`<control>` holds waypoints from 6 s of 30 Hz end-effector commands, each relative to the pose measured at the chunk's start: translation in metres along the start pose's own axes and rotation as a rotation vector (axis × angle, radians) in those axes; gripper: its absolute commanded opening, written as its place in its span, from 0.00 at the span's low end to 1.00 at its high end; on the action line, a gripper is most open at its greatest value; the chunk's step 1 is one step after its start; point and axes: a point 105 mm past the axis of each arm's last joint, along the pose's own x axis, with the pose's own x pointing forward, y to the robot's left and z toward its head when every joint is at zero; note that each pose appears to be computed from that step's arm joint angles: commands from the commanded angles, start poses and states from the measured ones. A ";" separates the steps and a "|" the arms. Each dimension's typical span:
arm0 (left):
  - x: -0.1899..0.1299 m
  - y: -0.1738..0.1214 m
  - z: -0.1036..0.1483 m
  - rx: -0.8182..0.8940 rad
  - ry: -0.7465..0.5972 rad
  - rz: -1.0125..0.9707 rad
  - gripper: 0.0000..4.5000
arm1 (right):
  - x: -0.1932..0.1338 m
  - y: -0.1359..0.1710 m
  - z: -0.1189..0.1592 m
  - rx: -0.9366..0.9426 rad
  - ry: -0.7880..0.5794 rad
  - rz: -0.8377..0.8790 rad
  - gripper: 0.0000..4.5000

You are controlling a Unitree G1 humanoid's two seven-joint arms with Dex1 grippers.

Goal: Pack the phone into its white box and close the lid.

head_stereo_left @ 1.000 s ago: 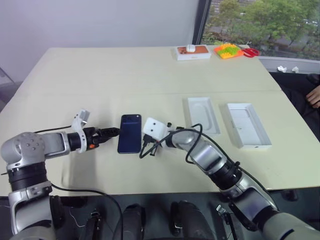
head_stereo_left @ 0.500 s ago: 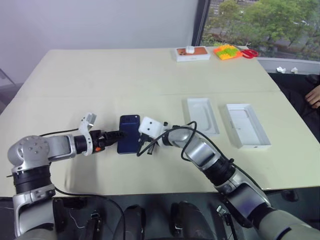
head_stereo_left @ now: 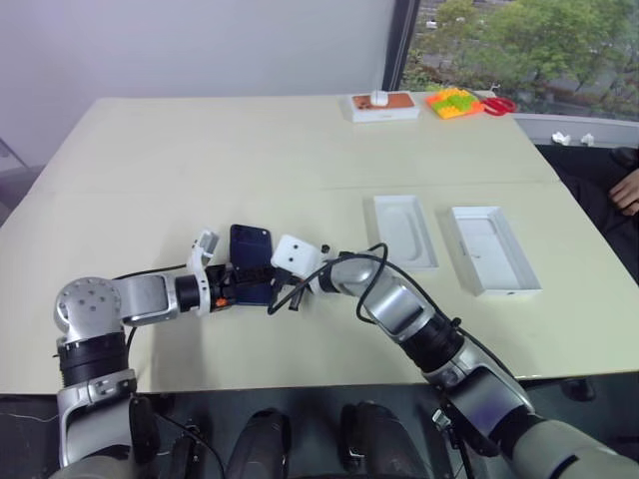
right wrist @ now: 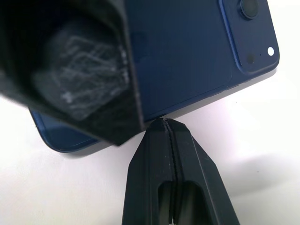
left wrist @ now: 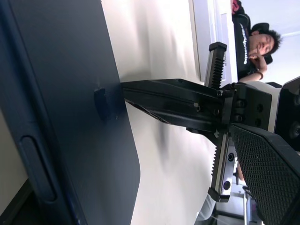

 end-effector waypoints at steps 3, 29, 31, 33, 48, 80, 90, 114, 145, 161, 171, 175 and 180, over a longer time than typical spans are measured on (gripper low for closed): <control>-0.017 0.015 0.012 -0.036 -0.059 0.083 1.00 | -0.006 0.000 0.010 -0.022 -0.041 -0.004 0.01; -0.025 0.015 0.025 -0.050 -0.127 0.060 0.26 | -0.017 0.000 0.002 -0.020 -0.020 -0.030 0.00; -0.026 0.013 0.026 -0.052 -0.135 0.043 0.20 | -0.026 -0.003 0.003 -0.037 -0.022 -0.054 0.00; -0.027 0.012 0.026 -0.052 -0.137 0.037 0.07 | -0.036 -0.008 0.005 -0.043 -0.029 -0.080 0.00; -0.019 -0.025 0.020 0.052 -0.118 -0.130 0.00 | -0.161 -0.031 -0.017 -0.082 0.068 -0.168 0.06; 0.008 -0.050 0.011 0.102 -0.081 -0.209 0.00 | -0.182 -0.066 -0.093 -0.196 0.252 -0.024 0.04; 0.004 -0.048 0.021 0.094 -0.103 -0.198 0.00 | -0.157 -0.007 -0.054 -0.266 0.167 0.081 0.04; 0.027 -0.078 0.036 0.111 -0.019 -0.241 0.00 | -0.148 0.003 -0.007 -0.171 -0.050 -0.009 0.50; 0.103 -0.091 0.012 0.002 0.058 -0.097 0.00 | -0.184 -0.028 -0.052 -0.062 0.089 -0.224 0.50; 0.106 -0.093 0.004 0.008 0.072 -0.099 0.31 | -0.183 -0.029 -0.051 -0.069 0.082 -0.227 0.51; 0.084 -0.094 0.010 0.046 0.066 -0.139 0.99 | -0.183 -0.031 -0.048 -0.072 0.078 -0.235 0.51; 0.057 -0.094 0.027 0.090 0.019 -0.158 0.99 | -0.183 -0.034 -0.048 -0.073 0.077 -0.237 0.51; 0.029 -0.102 0.040 0.195 -0.015 -0.181 0.99 | -0.181 -0.037 -0.047 -0.073 0.073 -0.241 0.51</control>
